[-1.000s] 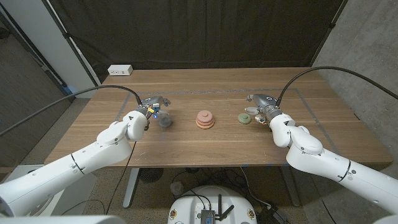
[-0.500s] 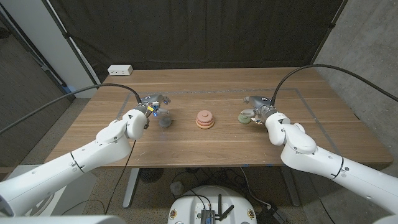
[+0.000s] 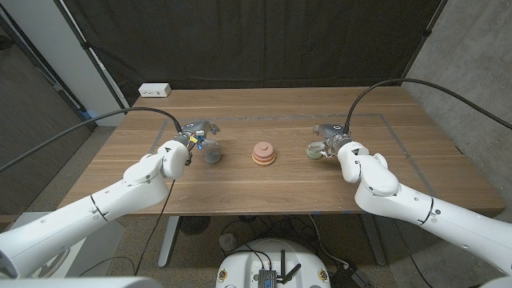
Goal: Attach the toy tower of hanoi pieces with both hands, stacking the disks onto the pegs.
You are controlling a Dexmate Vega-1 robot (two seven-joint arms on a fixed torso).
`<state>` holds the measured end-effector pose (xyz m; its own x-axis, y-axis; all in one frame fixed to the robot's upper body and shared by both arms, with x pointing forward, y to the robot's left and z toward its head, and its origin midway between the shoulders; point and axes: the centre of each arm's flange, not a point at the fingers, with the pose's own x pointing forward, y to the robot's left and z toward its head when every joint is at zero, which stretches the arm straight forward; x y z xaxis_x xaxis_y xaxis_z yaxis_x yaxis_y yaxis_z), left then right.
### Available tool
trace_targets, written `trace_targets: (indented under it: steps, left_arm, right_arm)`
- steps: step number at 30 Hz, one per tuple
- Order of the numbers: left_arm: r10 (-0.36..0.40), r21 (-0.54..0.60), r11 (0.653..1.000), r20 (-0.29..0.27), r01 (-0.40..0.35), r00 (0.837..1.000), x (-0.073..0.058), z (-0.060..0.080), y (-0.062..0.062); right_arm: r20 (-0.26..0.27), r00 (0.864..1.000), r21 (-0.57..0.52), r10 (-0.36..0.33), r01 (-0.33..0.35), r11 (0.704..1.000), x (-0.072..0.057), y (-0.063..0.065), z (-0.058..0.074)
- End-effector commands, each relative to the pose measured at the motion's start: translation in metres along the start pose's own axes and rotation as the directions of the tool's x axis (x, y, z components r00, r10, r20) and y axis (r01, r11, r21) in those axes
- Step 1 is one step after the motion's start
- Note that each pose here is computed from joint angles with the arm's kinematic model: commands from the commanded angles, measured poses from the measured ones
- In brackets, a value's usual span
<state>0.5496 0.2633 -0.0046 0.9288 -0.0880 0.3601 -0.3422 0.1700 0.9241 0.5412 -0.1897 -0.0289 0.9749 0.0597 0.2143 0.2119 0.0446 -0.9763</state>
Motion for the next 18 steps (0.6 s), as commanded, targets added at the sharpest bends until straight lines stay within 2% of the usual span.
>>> trace_targets:
  steps: [1, 18]
  left_arm:
    - [-0.009, -0.002, 1.0, 0.002, 0.009, 1.0, -0.0024, 0.0001, -0.0029]
    - [-0.007, -0.01, 1.0, 0.006, 0.007, 1.0, -0.0072, 0.001, -0.0049]
  right_arm:
    - [-0.04, 0.998, -0.039, 0.043, -0.045, 0.998, 0.0028, -0.0014, 0.0047]
    - [-0.081, 0.993, -0.084, 0.089, -0.096, 0.992, 0.0064, 0.0027, 0.0092]
